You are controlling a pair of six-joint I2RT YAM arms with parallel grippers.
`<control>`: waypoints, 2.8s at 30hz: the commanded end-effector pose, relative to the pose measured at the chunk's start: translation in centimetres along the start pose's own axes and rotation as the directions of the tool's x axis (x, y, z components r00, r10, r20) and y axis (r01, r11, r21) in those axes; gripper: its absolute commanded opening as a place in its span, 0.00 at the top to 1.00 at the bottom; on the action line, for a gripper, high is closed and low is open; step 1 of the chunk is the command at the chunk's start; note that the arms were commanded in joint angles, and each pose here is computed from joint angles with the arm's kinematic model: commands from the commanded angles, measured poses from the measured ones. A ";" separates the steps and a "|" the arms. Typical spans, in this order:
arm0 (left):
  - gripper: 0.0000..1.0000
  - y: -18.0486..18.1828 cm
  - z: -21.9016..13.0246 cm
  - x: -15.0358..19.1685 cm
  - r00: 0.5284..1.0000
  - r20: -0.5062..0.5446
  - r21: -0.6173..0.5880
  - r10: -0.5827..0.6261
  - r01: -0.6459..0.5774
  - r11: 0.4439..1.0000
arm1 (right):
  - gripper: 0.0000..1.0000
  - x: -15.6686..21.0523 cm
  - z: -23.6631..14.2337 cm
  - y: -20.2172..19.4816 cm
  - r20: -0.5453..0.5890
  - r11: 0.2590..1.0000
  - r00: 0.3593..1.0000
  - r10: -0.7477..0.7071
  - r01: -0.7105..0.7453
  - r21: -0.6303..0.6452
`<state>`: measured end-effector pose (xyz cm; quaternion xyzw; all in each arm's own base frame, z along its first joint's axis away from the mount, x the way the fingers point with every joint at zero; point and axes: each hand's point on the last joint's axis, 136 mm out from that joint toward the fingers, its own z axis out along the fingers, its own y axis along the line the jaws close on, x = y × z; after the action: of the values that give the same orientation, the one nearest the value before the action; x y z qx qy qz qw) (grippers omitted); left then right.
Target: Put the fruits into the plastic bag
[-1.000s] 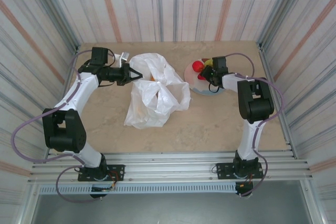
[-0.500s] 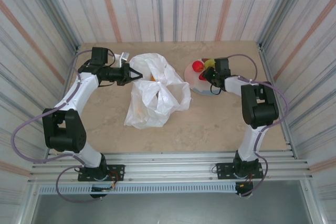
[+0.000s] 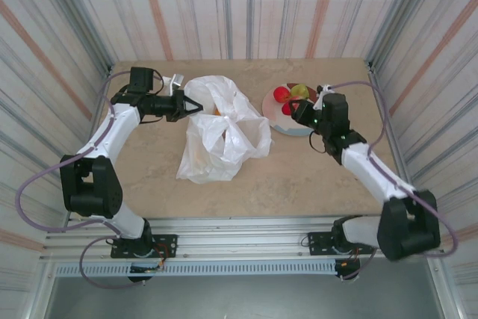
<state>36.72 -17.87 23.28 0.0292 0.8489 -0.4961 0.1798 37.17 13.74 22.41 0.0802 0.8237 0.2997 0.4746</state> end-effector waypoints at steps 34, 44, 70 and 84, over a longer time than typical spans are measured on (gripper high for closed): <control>1.00 -2.5 0.2 1.1 0.999 -0.022 0.050 0.042 -0.041 0.998 | 0.50 15.1 6.3 13.1 -0.309 0.853 0.801 -0.513 0.433 -0.292; 1.00 -2.4 0.3 1.2 0.999 -0.026 0.050 0.041 -0.039 0.998 | 0.49 17.0 10.1 14.0 -0.344 0.892 0.827 -0.444 0.370 -0.259; 1.00 -2.3 0.2 1.1 0.999 -0.022 0.046 0.043 -0.041 0.998 | 0.20 18.4 10.0 16.6 -0.374 0.886 0.834 -0.406 0.259 -0.383; 1.00 -2.3 0.1 1.1 0.999 -0.019 0.044 0.041 -0.040 0.998 | 0.18 17.8 7.6 17.2 -0.355 0.861 0.835 -0.421 0.243 -0.447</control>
<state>36.02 -19.11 23.33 0.0430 0.8472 -0.5015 0.1697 31.38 38.71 15.12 -0.2319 0.8400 0.3726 0.3189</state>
